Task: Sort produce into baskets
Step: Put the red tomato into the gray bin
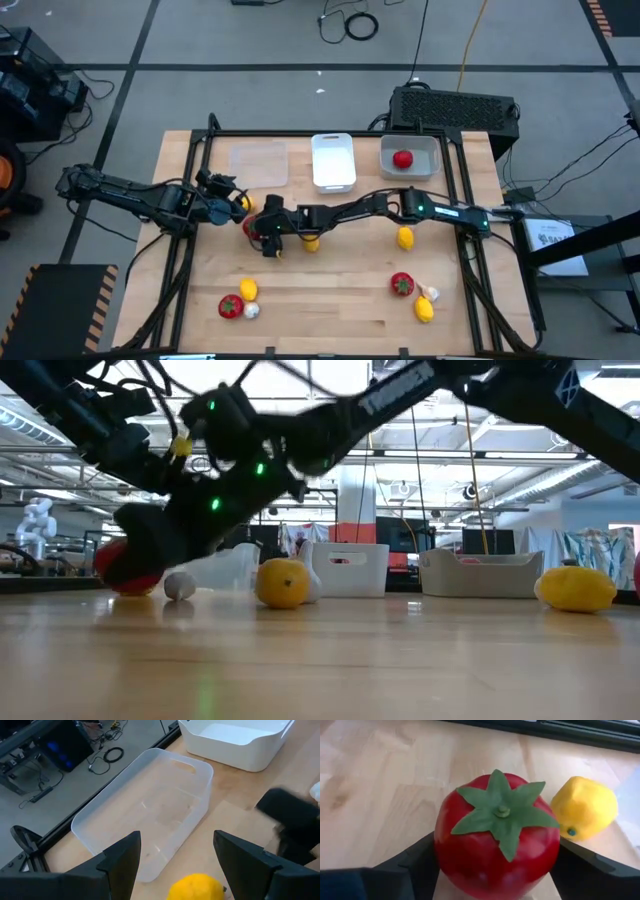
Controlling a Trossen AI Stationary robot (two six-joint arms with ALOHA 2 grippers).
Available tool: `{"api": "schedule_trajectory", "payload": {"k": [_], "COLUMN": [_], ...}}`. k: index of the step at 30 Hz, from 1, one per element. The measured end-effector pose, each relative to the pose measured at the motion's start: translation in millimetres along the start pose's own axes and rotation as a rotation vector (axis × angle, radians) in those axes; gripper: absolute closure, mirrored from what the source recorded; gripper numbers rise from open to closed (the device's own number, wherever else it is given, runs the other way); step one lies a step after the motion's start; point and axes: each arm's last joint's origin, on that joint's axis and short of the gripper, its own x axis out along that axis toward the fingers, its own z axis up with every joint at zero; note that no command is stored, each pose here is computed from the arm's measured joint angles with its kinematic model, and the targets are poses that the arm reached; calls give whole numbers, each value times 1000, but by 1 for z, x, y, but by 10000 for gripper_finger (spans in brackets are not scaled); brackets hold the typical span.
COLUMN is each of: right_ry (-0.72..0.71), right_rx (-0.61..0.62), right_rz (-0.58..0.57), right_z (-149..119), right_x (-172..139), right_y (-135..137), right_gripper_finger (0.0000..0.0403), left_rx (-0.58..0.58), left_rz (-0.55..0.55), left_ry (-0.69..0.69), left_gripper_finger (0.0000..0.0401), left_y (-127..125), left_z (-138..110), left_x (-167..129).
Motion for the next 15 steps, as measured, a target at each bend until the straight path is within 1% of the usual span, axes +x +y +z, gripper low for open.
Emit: {"api": "schedule_trajectory", "payload": {"k": [4,7,12,15], "right_ry": [95,200,355,434], "right_rx": [-20,-51,-79,-70], "right_rz": [11,18,8,-26], "right_z": [22,35,54,59], "right_x": [-31,-59,-110,-136], "right_y": [-6,-14,-40,-60], "right_gripper_finger": [100,101,102,102], "left_rx": [-1,-1,-2,-3], "left_rz": [0,-5,-11,-11], "left_ry": [0,3,5,5], "left_gripper_finger": [145,145,145,145], "left_y": [0,0,0,0], "left_z": [0,0,0,0], "left_x": [0,0,0,0]}}
